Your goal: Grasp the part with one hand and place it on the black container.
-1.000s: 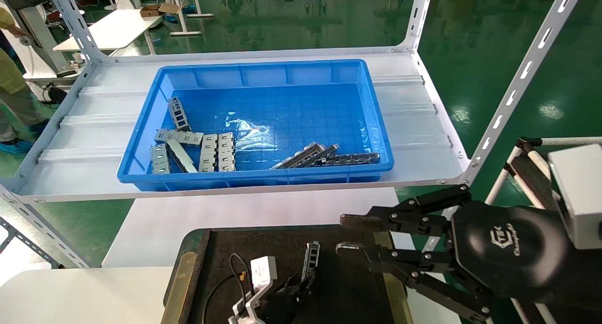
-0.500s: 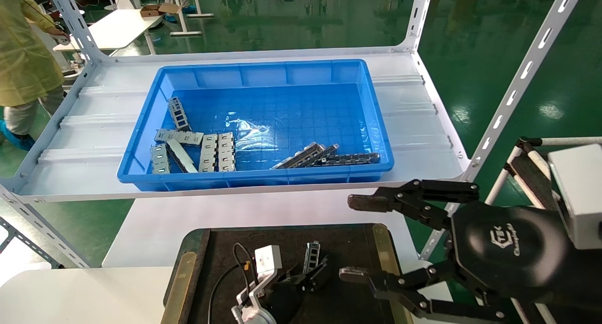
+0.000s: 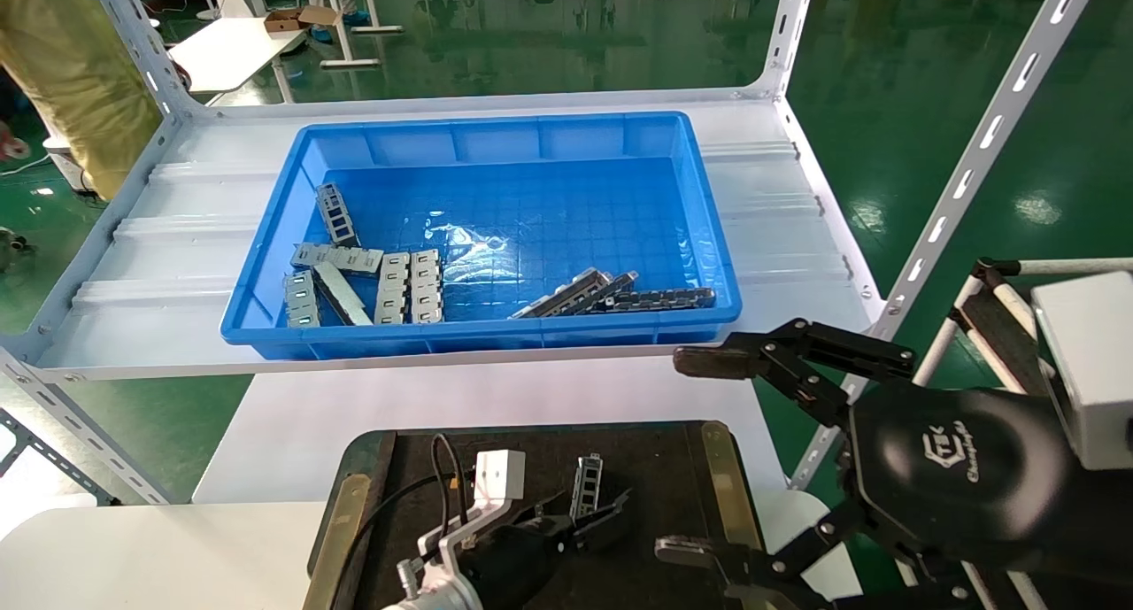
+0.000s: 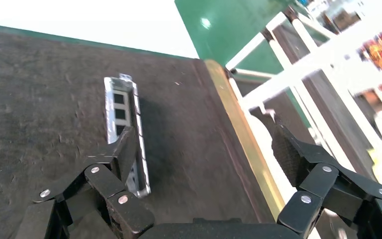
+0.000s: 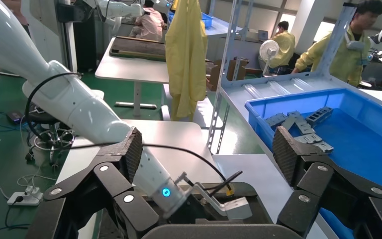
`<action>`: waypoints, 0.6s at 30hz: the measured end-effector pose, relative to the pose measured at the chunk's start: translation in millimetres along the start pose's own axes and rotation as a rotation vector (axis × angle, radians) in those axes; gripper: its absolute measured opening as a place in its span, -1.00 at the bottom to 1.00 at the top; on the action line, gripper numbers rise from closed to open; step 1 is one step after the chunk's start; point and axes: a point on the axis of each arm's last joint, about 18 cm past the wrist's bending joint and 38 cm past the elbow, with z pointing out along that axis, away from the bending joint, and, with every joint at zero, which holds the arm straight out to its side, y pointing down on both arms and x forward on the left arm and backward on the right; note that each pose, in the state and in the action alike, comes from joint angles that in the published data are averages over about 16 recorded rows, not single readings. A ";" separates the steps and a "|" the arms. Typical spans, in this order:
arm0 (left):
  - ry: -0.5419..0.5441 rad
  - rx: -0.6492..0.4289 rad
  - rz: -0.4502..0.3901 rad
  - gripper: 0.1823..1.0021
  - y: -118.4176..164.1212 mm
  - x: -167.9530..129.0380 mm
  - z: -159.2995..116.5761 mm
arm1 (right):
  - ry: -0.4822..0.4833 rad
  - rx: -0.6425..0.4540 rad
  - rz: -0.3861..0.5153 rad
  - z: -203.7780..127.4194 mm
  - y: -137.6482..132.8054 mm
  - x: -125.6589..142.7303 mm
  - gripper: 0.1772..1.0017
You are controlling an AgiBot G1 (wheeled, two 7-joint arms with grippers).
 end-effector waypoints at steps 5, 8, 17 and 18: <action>0.051 -0.047 0.073 0.96 -5.9 -4.3 -23.4 | 0.000 0.000 0.000 0.0 0.0 0.0 0.84; 0.081 -0.073 0.117 0.98 -8.9 -7.5 -38.0 | 0.000 0.000 0.000 0.0 0.0 0.0 0.90; 0.190 -0.127 0.234 1.00 -19.9 -14.4 -82.8 | 0.000 0.000 0.000 0.0 0.0 0.0 0.99; 0.205 -0.129 0.245 1.00 -21.4 -14.8 -87.7 | 0.000 0.000 0.000 0.0 0.0 0.0 0.99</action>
